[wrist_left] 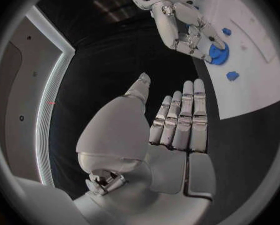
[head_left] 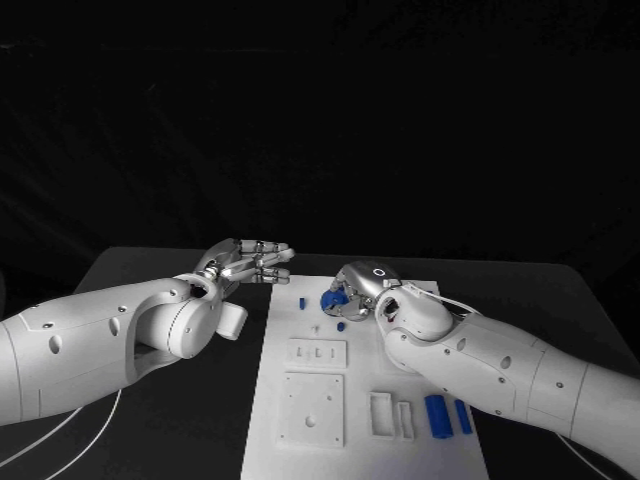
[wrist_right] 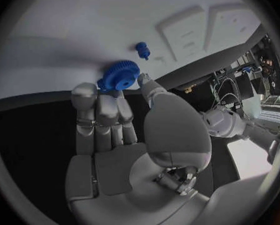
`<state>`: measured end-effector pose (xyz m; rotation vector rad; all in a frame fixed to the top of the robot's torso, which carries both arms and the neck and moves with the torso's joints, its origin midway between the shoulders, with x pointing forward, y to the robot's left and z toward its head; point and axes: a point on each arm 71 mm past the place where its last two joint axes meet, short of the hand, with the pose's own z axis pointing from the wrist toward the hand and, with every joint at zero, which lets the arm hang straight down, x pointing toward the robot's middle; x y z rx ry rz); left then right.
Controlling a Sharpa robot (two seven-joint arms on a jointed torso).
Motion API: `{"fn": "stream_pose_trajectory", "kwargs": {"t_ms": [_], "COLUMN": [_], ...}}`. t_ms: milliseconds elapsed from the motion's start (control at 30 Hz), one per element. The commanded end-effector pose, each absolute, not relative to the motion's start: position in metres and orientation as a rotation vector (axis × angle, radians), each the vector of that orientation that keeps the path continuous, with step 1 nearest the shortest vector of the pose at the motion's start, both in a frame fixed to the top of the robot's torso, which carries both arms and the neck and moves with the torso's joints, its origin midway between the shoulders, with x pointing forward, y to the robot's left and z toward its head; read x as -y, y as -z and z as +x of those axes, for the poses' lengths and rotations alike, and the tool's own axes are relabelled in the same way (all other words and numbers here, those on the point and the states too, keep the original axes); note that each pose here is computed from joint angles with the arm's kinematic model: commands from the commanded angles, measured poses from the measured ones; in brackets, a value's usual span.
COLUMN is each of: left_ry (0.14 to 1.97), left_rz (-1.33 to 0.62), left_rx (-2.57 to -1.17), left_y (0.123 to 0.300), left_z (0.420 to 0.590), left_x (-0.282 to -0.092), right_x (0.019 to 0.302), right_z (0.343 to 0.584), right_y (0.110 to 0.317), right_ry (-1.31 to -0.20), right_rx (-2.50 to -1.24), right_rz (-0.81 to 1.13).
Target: Assemble the parts on the task board
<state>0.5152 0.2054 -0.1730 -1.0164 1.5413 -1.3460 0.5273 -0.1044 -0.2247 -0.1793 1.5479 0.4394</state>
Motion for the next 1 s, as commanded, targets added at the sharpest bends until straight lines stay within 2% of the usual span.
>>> {"fn": "stream_pose_trajectory", "kwargs": {"t_ms": [33,733,1000], "left_ry": [1.363,1.357,1.348], "left_rz": [-1.004,-1.007,-1.010], "left_rx": [-1.545,-1.542,-1.534], "left_y": [0.172,0.172,0.172], "left_z": [0.515,0.516,0.517], "left_x": [-0.203,-0.206,-0.211], "right_x": [0.105,0.122,0.143], "right_z": [0.528,0.524,0.519], "right_y": [0.229,0.229,0.215], "right_ry": [-0.423,-0.440,-0.548], "right_rx": [-1.589,-1.574,-1.528], "right_rz": [-0.175,-0.120,-0.001]}}
